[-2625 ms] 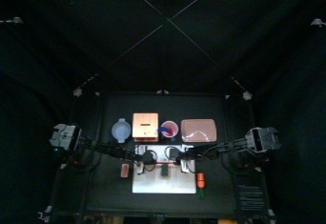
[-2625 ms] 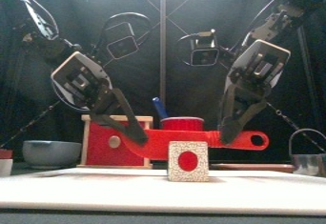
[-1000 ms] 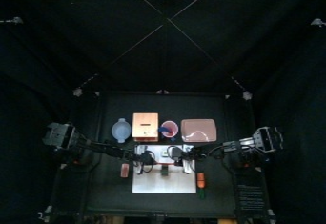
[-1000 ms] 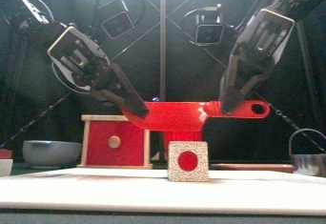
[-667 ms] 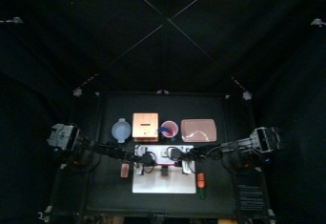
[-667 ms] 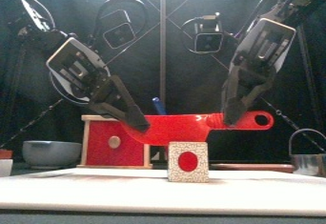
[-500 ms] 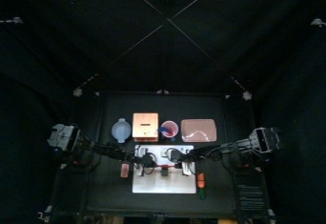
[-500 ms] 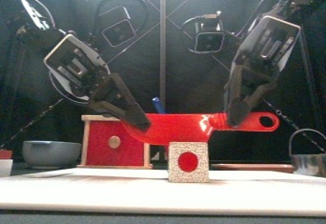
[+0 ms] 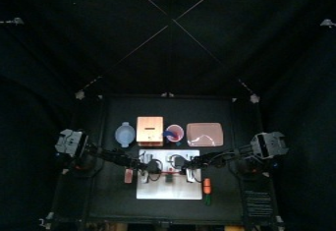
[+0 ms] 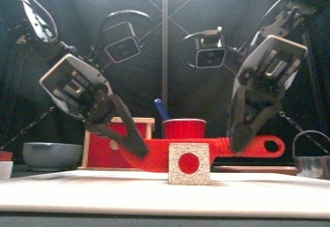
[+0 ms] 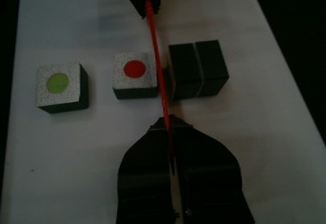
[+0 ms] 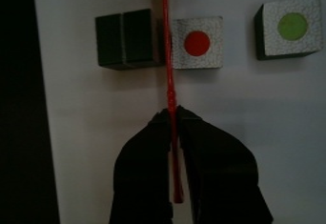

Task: Cut the sushi into 4 pieces with the knife
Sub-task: Cut the sushi into 4 pieces

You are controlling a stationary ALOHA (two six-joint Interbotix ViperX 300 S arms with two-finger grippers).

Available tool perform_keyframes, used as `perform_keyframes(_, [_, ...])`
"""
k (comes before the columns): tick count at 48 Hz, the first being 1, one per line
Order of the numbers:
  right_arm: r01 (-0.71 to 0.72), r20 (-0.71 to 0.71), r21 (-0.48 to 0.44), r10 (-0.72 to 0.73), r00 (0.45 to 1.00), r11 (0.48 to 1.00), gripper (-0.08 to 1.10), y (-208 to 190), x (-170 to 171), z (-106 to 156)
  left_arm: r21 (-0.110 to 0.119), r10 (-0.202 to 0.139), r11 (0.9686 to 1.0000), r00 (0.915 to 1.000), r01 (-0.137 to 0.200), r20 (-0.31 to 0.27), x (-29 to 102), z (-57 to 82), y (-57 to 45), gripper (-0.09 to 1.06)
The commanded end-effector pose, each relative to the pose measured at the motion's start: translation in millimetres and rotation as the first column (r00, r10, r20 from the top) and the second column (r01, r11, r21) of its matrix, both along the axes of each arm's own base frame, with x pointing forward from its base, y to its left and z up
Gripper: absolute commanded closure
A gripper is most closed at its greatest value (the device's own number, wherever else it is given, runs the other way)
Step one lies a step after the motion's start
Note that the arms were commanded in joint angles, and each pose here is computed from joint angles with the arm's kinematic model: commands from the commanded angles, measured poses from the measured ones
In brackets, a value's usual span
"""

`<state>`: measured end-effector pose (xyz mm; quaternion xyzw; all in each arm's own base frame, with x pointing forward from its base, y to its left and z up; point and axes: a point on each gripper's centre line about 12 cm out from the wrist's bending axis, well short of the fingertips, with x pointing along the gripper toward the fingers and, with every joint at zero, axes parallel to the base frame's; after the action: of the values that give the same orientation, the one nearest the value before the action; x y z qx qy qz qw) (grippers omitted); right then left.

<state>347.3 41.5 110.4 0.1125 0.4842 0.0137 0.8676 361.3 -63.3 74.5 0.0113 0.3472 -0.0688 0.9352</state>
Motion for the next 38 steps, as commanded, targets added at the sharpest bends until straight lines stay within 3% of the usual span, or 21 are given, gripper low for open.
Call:
perform_keyframes(1, [0.0, -0.038, -0.004, 0.0, 0.999, 1.0, 0.73, -0.5, -0.9, -12.9, 0.002, 0.003, 1.0, 0.9995, -0.003, -0.033, 0.6, -11.5, -2.4, 0.76])
perform_keyframes(19, [0.01, -0.002, -0.011, -0.01, 1.0, 1.0, 0.73, -8.3, -0.3, -0.5, 0.006, 0.006, 1.0, 0.9999, -0.006, -0.013, 7.0, -7.3, 0.9, 0.76])
perform_keyframes(29, [0.028, 0.031, -0.033, -0.027, 0.999, 0.999, 0.73, -23.9, 1.5, 11.1, 0.011, 0.038, 0.9992, 0.9992, -0.038, 0.013, 10.4, 2.5, 17.2, 0.76])
perform_keyframes(38, [0.044, 0.054, -0.043, -0.041, 0.998, 0.998, 0.73, -33.8, 1.3, 20.3, 0.034, 0.028, 0.999, 0.9985, -0.03, 0.047, 11.5, 15.9, 28.0, 0.76])
